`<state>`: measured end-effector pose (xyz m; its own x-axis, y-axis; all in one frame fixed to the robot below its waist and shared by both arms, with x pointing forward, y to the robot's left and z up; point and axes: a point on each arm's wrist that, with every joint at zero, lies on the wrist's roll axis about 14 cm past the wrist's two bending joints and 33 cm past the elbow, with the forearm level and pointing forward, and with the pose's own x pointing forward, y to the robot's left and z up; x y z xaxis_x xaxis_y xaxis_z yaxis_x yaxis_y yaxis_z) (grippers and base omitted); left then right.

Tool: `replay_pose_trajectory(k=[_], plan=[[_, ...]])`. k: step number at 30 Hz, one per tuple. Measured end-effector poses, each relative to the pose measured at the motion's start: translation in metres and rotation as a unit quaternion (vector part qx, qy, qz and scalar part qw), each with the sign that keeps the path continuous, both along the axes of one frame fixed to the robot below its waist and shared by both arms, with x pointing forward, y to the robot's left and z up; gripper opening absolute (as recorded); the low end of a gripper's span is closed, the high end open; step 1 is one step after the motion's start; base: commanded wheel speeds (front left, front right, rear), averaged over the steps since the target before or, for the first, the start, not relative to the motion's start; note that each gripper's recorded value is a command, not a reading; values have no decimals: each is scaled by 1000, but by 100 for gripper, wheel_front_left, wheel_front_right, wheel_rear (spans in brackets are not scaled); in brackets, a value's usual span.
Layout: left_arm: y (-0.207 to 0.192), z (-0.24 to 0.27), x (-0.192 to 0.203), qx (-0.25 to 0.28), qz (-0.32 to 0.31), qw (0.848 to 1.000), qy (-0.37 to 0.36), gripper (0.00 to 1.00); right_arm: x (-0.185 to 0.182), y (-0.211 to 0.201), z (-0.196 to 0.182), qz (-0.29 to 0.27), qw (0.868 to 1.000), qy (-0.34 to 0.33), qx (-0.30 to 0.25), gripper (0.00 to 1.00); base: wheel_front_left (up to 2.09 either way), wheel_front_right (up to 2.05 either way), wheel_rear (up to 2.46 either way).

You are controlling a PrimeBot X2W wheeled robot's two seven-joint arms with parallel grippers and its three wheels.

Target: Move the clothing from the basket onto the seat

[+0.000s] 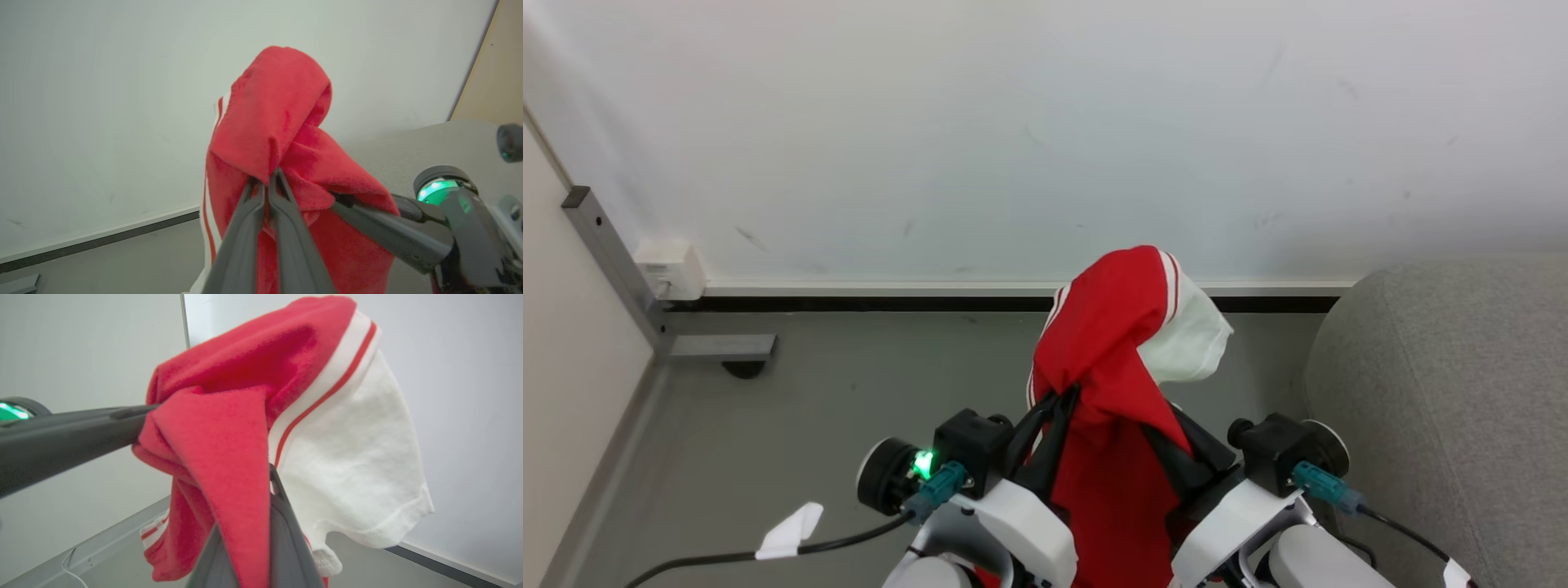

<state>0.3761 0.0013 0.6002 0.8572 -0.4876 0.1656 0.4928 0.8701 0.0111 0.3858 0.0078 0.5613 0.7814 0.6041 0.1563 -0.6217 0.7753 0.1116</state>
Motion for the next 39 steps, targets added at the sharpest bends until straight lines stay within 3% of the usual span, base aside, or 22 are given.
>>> replay_pose_trajectory(k=[1, 2, 3, 12, 24, 31, 39], plan=[[-2, -2, 0, 1, -5, 1000, -1, 64, 1, -5, 3, -6, 1000, -1, 6, 0, 0, 0, 0], [-5, -3, 0, 1, -9, 1000, -1, 96, 3, -11, 6, -13, 1000, -2, 14, 0, 0, 0, 0], [-9, -4, -1, 2, -17, 1000, -1, 100, 5, -18, 8, -22, 1000, -3, 19, 0, 0, 0, 0], [-45, -15, -8, -1, -81, 997, -3, 100, 13, -98, 26, -115, 992, -29, 40, 0, 0, 0, 0], [-107, -27, -23, -8, -174, 985, 11, 100, -13, -205, 27, -244, 968, -42, 36, 0, 0, 0, 0], [-138, -29, -34, -12, -223, 975, 14, 100, -35, -247, 18, -300, 953, -33, 27, 0, 0, 0, 0], [-155, -36, -37, -14, -253, 967, 27, 100, -39, -265, 10, -330, 943, -17, 39, 0, 0, 0, 0]])
